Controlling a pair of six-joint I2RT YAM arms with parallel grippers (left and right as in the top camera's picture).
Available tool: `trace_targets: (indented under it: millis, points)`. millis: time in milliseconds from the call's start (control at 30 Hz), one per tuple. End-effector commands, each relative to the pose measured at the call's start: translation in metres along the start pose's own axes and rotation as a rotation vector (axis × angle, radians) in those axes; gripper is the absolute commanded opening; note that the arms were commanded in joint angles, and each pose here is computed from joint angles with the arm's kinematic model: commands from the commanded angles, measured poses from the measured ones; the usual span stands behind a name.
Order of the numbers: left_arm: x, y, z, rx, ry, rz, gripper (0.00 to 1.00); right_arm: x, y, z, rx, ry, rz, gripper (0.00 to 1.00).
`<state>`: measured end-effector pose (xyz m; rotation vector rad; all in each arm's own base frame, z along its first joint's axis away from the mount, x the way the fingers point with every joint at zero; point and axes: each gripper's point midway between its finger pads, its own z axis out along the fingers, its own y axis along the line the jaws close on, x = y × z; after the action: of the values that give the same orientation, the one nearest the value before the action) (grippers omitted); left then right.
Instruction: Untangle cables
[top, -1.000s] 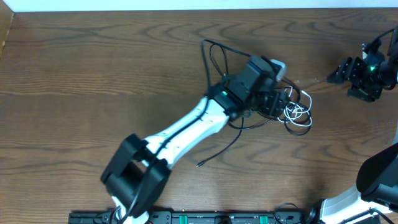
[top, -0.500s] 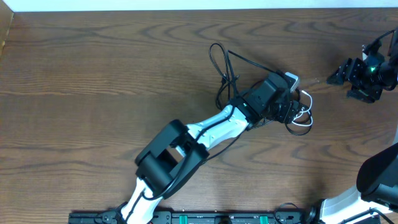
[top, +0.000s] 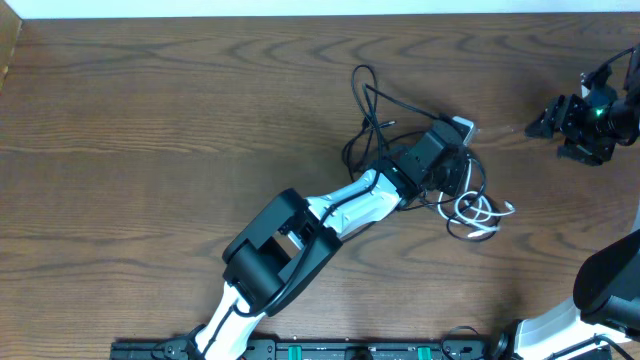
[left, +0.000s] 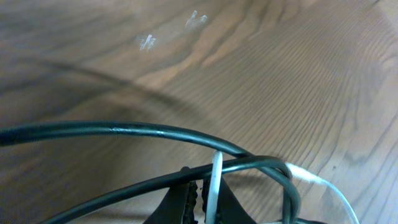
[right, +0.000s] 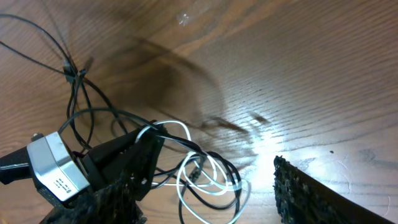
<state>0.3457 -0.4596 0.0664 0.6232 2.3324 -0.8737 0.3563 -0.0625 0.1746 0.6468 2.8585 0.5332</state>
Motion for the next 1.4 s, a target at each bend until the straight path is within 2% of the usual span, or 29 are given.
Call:
trace_targets:
  millis: [0,233,367,567,800,1067,1367]
  points:
    - [-0.052,-0.02,-0.049,0.022,-0.104,0.006,0.08,0.002,0.017,-0.009,-0.05,-0.019,-0.067,0.69]
    - [-0.09,-0.04,-0.139,0.02,-0.166,0.05,0.08,0.015,0.063,0.0,-0.157,0.017,-0.188,0.67]
    - [-0.094,-0.039,-0.163,-0.001,-0.174,0.055,0.08,0.024,0.098,0.008,-0.213,0.029,-0.282,0.67]
    - [-0.073,-0.001,-0.162,-0.149,-0.087,0.01,0.08,0.033,0.148,0.012,-0.343,0.011,-0.444,0.7]
    - [-0.059,0.037,-0.168,-0.269,-0.03,-0.046,0.08,0.031,0.158,0.013,-0.358,-0.013,-0.481,0.72]
    - [-0.067,0.061,-0.176,-0.302,-0.062,-0.185,0.08,0.041,0.169,0.017,-0.364,0.006,-0.513,0.74]
    - [-0.067,0.062,-0.176,-0.303,-0.064,-0.194,0.08,0.055,0.194,0.025,-0.371,0.008,-0.599,0.74]
